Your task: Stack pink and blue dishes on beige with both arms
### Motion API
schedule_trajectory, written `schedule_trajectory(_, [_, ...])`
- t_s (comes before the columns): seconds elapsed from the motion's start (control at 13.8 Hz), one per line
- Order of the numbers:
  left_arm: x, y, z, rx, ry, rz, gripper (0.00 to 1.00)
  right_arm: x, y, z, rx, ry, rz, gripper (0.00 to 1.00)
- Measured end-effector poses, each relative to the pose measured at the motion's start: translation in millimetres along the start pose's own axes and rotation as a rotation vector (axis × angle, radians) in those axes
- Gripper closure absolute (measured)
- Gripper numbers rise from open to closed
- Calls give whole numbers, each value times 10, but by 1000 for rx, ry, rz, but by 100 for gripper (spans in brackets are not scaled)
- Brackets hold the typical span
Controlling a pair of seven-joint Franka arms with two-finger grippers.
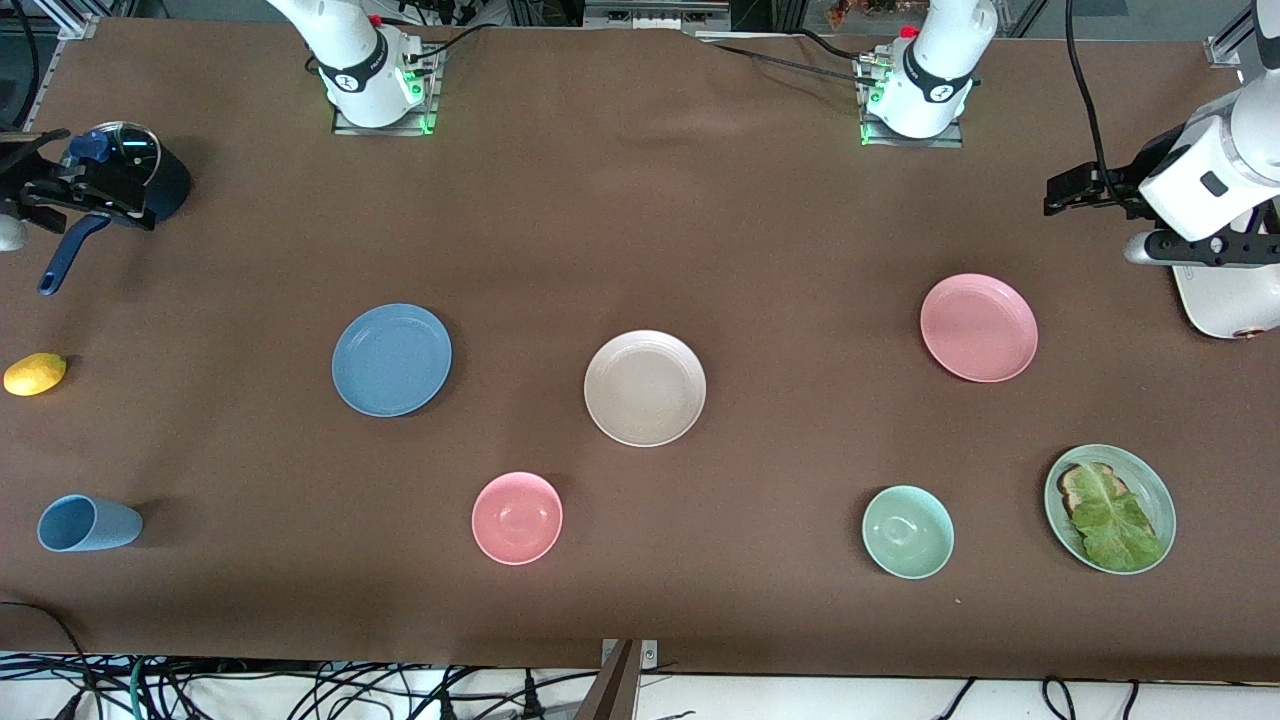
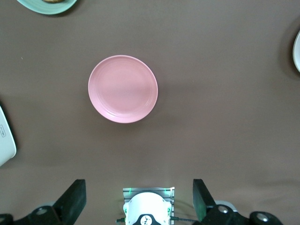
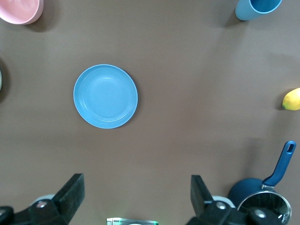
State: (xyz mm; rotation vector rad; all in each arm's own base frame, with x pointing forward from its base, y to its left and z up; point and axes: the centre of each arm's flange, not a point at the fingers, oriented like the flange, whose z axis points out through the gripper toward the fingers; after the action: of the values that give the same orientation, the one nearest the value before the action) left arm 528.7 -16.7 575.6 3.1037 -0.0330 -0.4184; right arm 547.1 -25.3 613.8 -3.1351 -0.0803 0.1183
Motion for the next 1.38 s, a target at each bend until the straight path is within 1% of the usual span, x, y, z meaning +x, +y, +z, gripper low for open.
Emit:
schedule_trajectory(0.29, [49, 9, -23, 0, 37, 2, 0, 7, -34, -14, -1, 9, -6, 0])
schedule_trajectory(1.38, [75, 31, -16, 1, 44, 6, 0, 8, -34, -8, -1, 8, -6, 0])
